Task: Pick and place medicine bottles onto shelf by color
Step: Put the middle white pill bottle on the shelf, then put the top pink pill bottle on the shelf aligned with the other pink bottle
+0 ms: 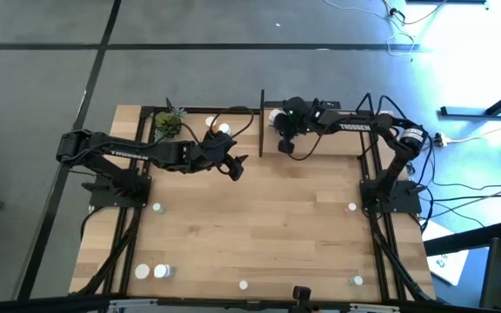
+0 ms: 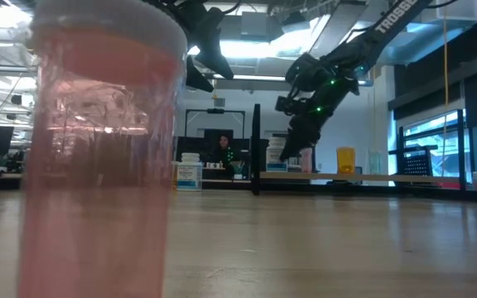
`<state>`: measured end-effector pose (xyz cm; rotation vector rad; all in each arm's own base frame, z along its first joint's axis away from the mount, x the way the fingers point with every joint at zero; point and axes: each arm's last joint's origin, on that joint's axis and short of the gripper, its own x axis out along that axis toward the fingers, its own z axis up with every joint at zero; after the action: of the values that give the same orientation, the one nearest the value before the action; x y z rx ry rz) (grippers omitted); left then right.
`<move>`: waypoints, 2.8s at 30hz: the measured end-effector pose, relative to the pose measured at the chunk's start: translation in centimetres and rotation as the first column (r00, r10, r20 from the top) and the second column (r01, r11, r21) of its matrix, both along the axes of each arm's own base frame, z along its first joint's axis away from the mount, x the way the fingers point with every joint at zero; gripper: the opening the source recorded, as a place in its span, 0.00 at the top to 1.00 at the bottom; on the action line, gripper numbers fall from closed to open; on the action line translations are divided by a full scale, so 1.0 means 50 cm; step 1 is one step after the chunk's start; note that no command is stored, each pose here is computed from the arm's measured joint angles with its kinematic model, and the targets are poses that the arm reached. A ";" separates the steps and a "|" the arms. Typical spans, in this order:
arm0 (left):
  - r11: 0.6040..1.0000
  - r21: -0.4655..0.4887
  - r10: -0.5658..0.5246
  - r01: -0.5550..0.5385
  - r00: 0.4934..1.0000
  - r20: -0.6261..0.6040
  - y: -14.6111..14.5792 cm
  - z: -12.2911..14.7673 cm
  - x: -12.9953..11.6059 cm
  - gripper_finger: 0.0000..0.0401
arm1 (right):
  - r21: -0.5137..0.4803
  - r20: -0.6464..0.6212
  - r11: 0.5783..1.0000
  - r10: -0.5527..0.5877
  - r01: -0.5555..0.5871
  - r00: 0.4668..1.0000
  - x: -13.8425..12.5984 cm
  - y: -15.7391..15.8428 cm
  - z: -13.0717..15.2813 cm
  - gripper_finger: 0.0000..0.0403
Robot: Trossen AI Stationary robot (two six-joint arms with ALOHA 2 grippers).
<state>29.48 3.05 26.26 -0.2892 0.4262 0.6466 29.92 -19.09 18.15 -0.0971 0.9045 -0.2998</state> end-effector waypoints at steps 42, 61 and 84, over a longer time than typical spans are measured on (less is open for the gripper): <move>1.000 0.000 0.000 0.000 1.000 0.000 0.000 0.000 0.000 0.26 | 0.071 -0.047 0.996 -0.060 0.063 0.997 -0.085 0.114 0.229 1.00; 1.000 -0.001 -0.001 0.001 1.000 0.001 0.000 0.000 0.000 0.26 | 0.353 0.039 0.934 -0.066 0.048 0.997 -0.200 0.333 0.333 1.00; 0.976 -0.034 -0.220 0.217 0.971 -0.092 -0.072 0.083 -0.142 0.26 | 0.452 0.050 0.892 -0.036 0.010 0.998 -0.195 0.392 0.335 0.99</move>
<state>22.39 -0.55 30.43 -0.2305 0.5489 0.4408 20.17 0.53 34.91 0.3535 0.8980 -0.1061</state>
